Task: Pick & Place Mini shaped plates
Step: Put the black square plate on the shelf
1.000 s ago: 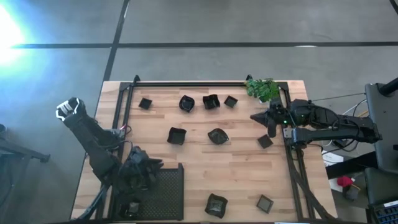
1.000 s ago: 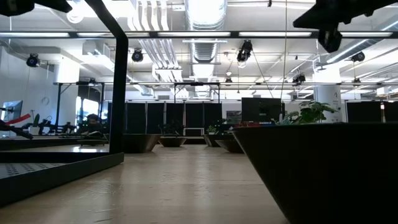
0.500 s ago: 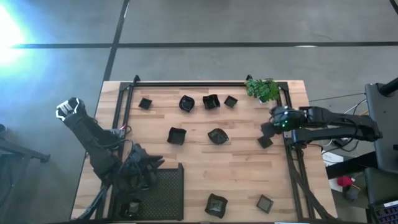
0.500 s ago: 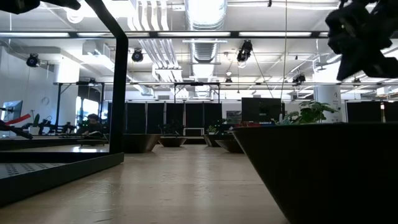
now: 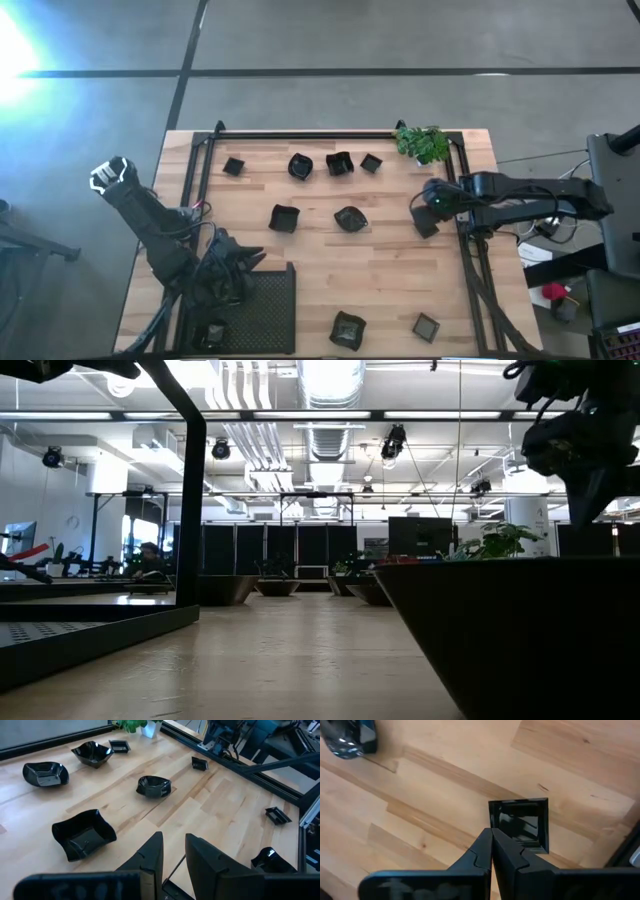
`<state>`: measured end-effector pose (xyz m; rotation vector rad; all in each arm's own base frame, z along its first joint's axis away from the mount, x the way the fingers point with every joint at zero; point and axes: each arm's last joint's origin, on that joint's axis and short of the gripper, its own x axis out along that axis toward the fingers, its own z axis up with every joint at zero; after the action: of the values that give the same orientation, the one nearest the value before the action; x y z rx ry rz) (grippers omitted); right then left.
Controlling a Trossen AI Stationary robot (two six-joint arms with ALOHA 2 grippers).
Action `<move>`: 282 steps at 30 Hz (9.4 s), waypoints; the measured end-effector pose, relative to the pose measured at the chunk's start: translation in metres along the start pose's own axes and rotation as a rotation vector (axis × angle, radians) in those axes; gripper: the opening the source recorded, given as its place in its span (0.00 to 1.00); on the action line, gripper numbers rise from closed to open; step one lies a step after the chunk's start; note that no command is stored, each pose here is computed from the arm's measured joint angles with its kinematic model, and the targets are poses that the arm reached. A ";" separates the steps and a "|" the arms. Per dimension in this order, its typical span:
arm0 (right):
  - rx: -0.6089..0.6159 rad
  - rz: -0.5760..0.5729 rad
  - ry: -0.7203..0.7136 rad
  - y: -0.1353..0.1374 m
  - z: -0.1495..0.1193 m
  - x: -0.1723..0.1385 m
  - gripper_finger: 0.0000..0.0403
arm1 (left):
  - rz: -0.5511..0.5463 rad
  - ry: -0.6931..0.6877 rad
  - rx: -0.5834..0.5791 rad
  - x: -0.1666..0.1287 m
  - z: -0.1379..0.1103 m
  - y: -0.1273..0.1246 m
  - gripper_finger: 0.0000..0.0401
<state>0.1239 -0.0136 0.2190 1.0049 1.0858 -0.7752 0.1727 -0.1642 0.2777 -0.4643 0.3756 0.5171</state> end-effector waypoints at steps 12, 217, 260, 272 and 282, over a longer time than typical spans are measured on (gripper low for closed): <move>-0.026 -0.078 0.091 0.009 0.004 0.019 0.19 | 0.001 0.000 0.024 0.000 0.000 0.000 0.18; -1.930 0.241 -0.420 0.275 0.043 -0.048 0.02 | -0.277 0.078 0.816 0.115 0.108 -0.001 0.02; -1.680 0.342 -0.503 0.246 0.037 -0.125 0.20 | -0.290 0.184 0.626 0.092 0.105 0.005 0.00; -1.631 0.408 -0.624 0.210 0.032 -0.177 0.18 | -0.306 0.424 0.419 0.035 0.051 -0.015 0.00; -1.546 0.466 -0.669 0.190 0.029 -0.200 0.18 | -0.293 0.531 0.278 0.003 -0.002 -0.039 0.00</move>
<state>0.2435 0.0354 0.4650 -0.3495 0.5184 0.2290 0.1956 -0.1939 0.2872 -0.3727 0.8624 0.0445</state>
